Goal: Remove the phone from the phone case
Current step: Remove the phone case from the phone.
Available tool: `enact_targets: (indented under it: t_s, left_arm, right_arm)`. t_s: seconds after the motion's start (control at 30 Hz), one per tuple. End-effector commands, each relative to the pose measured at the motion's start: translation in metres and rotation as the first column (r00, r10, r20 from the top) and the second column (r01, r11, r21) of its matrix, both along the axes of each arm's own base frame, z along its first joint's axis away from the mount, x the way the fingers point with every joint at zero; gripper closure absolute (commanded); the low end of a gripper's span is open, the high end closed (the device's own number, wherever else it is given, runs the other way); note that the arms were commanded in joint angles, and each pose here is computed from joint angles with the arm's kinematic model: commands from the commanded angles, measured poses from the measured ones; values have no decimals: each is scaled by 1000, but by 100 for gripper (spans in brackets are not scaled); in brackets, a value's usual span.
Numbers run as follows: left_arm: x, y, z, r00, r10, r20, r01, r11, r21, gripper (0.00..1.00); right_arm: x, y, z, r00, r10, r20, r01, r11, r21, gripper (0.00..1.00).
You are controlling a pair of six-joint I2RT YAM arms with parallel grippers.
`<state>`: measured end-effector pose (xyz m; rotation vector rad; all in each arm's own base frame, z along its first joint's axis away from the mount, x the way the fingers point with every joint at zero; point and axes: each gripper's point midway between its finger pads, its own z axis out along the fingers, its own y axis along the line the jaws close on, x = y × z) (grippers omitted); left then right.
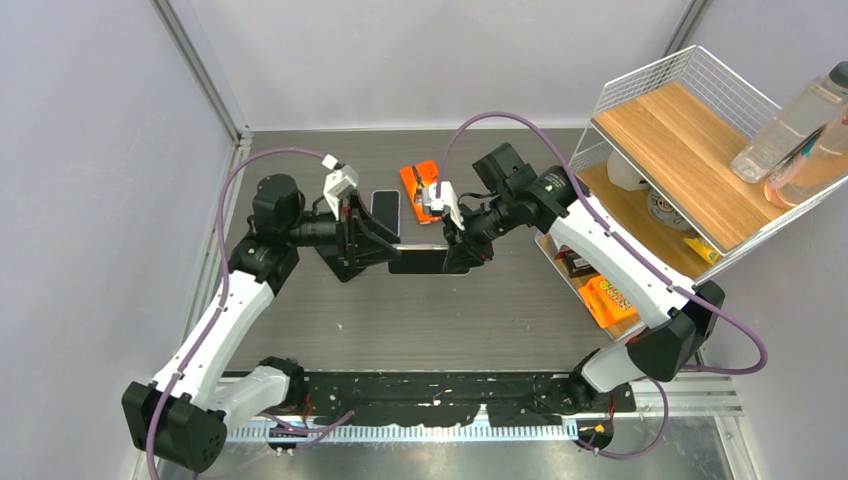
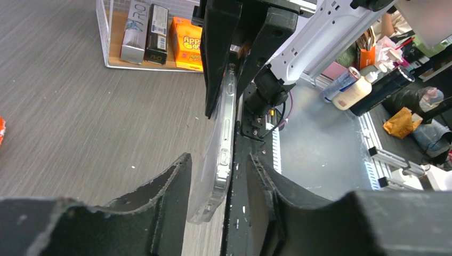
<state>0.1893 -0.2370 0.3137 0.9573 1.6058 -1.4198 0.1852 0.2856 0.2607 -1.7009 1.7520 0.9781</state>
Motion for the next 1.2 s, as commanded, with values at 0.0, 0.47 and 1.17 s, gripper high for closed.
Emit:
enact_targets:
  t_s: [0.0, 0.47, 1.17]
  left_arm:
    - [0, -1, 6, 999, -23, 25, 24, 999, -33, 58]
    - [-3, -7, 21, 991, -132, -13, 130, 987, -92, 100]
    - [5, -18, 6, 926, -232, -298, 207, 972, -113, 100]
  right_arm:
    - [0, 13, 30, 998, 29, 49, -34, 994, 106, 95]
    - [-3, 12, 29, 997, 46, 67, -53, 993, 105, 95]
    - [-1, 12, 42, 919, 6, 395, -14, 1000, 17, 95]
